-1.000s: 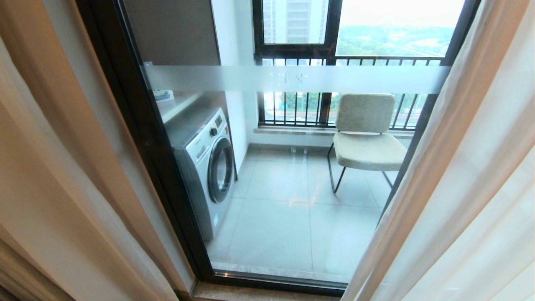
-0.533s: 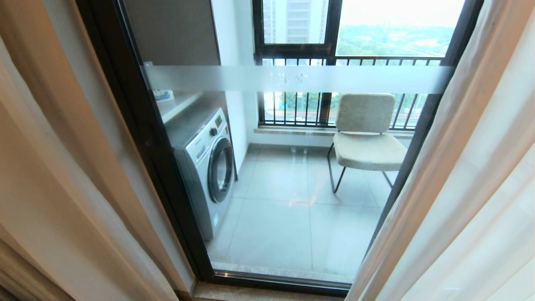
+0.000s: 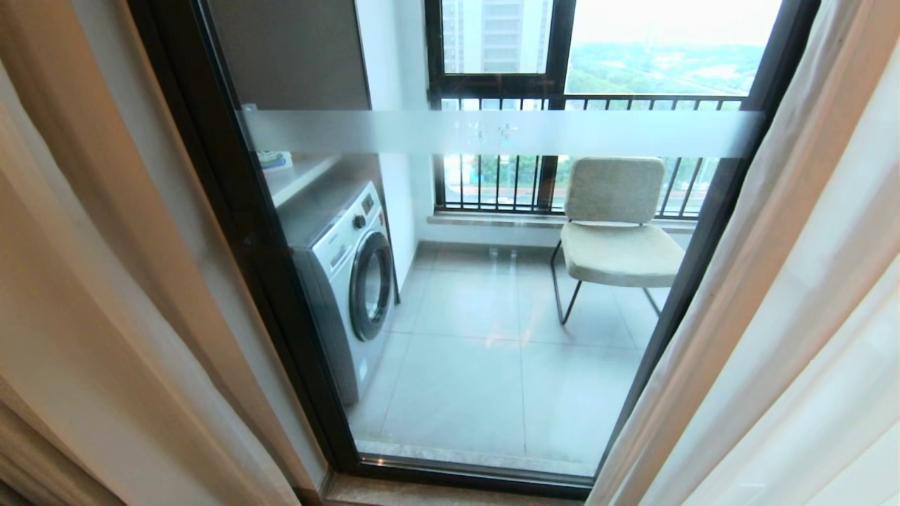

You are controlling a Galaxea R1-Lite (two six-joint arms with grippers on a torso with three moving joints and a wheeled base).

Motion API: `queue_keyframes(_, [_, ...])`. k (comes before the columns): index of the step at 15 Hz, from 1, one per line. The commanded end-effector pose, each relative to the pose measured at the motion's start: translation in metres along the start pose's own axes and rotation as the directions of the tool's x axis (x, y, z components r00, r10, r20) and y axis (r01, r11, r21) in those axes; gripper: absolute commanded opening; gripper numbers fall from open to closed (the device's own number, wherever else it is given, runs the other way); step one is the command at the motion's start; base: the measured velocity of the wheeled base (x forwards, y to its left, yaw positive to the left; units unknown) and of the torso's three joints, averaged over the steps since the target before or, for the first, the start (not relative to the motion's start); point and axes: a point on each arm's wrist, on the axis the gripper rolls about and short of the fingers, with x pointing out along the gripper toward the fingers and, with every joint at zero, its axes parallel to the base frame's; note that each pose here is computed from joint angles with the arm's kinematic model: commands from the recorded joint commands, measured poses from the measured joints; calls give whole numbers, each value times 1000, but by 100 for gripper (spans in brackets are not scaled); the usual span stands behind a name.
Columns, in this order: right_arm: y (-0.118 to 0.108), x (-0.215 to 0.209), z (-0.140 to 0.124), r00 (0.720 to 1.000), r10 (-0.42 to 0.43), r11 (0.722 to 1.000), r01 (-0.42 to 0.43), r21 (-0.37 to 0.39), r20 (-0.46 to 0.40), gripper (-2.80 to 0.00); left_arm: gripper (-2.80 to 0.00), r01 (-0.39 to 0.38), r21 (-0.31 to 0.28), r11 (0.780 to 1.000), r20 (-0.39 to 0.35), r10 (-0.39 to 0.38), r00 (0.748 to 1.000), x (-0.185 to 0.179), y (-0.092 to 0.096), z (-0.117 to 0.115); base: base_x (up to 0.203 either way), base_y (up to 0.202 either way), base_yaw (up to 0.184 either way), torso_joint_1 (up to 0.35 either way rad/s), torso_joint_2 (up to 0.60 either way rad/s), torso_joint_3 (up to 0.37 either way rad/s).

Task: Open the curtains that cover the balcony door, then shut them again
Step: Close the inner curtains on both sides

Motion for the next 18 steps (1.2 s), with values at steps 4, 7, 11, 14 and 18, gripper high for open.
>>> queue_keyframes(4, [0,0,0,1000,0,1000,0,0,1,-280,-280,2,0,1000,-4,-2,1000,0,0,0,0,0,0,0,0,0])
queue_keyframes(7, [0,0,0,1000,0,1000,0,0,1,-280,-280,1,0,1000,-3,-1,1000,0,0,0,0,0,0,0,0,0])
queue_keyframes(11, [0,0,0,1000,0,1000,0,0,1,-280,-280,1,-1,1000,-3,-1,1000,0,0,0,1,157,1,9,0,1])
queue_keyframes(14, [0,0,0,1000,0,1000,0,0,1,-280,-280,1,-1,1000,-3,-1,1000,0,0,0,0,187,2,2,1,3])
queue_keyframes(18, [0,0,0,1000,0,1000,0,0,1,-280,-280,2,-2,1000,-3,-2,1000,0,0,0,0,189,0,2,4,1])
